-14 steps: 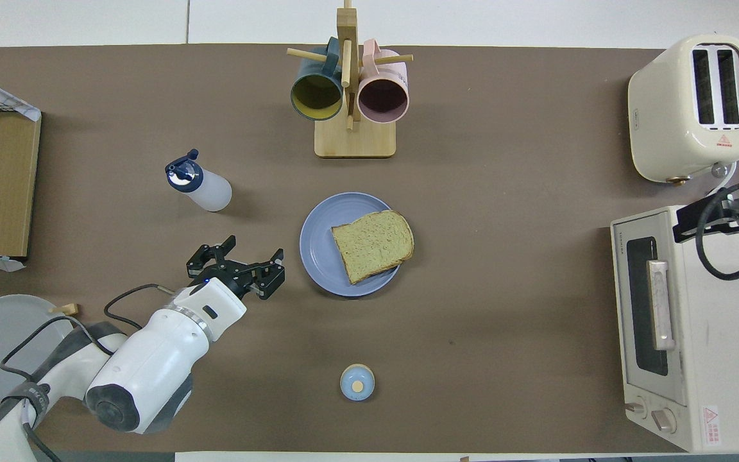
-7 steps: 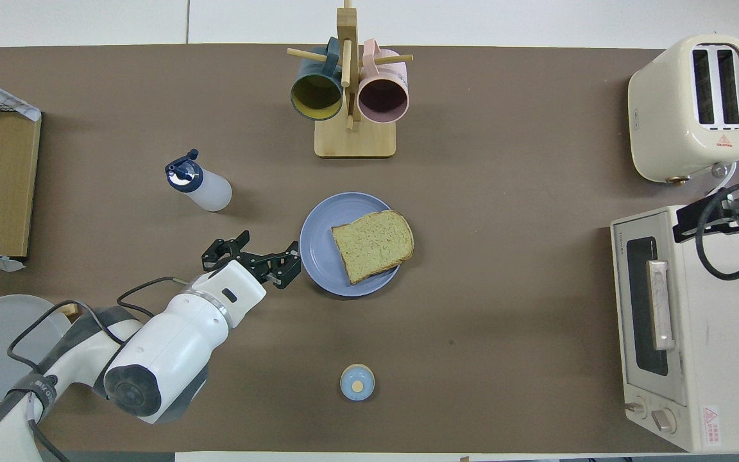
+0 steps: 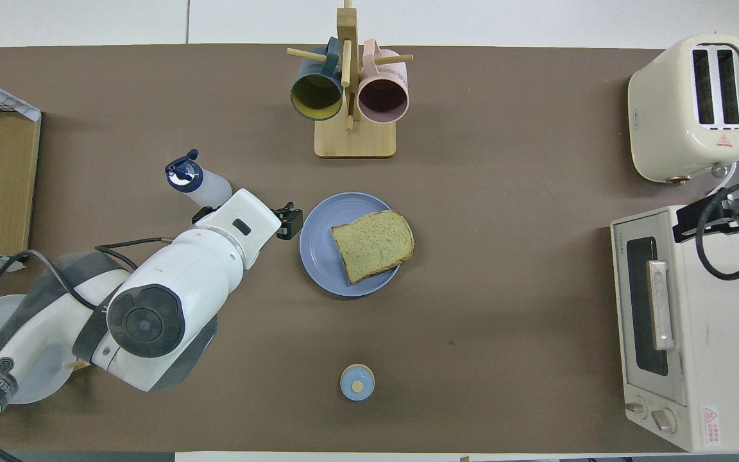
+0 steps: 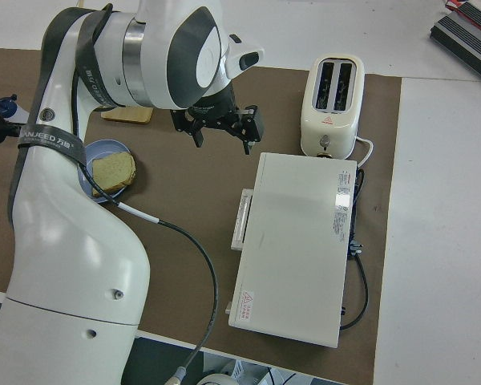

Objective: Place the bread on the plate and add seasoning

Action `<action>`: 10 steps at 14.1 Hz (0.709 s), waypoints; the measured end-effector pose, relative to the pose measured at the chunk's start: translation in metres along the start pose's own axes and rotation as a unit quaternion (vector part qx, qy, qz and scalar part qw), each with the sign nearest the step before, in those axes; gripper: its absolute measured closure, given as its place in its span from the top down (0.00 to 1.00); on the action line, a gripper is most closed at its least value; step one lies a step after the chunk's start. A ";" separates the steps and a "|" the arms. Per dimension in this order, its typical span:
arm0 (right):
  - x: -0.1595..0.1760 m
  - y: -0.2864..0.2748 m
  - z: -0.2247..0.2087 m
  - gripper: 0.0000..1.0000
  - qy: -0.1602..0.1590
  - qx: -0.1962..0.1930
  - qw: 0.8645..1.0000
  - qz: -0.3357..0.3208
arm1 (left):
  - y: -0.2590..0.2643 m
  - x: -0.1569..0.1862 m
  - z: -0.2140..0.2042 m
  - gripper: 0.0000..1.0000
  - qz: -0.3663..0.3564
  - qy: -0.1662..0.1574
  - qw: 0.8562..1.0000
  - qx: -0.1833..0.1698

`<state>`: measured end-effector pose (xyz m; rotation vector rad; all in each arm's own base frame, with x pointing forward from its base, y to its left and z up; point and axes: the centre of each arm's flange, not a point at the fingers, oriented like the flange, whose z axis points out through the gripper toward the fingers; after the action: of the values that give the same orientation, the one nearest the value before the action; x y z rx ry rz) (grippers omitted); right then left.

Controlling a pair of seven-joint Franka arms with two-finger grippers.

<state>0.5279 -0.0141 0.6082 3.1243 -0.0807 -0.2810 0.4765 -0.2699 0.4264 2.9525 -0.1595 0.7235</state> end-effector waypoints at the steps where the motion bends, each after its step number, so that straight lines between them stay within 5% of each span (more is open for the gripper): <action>1: 0.000 0.000 0.000 1.00 0.000 0.000 1.000 0.000 | 0.000 0.005 -0.004 1.00 -0.002 -0.011 1.000 0.012; 6: 0.000 0.000 0.000 1.00 0.000 0.000 1.000 0.000 | -0.015 0.049 -0.040 1.00 -0.027 -0.061 0.997 0.050; 10: 0.000 0.000 0.000 1.00 0.000 0.000 1.000 0.000 | -0.083 0.089 -0.064 1.00 -0.013 -0.101 0.994 0.046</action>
<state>0.5279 -0.0141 0.6082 3.1243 -0.0807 -0.2810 0.5360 -0.1870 0.5182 3.1058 -0.1054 0.4392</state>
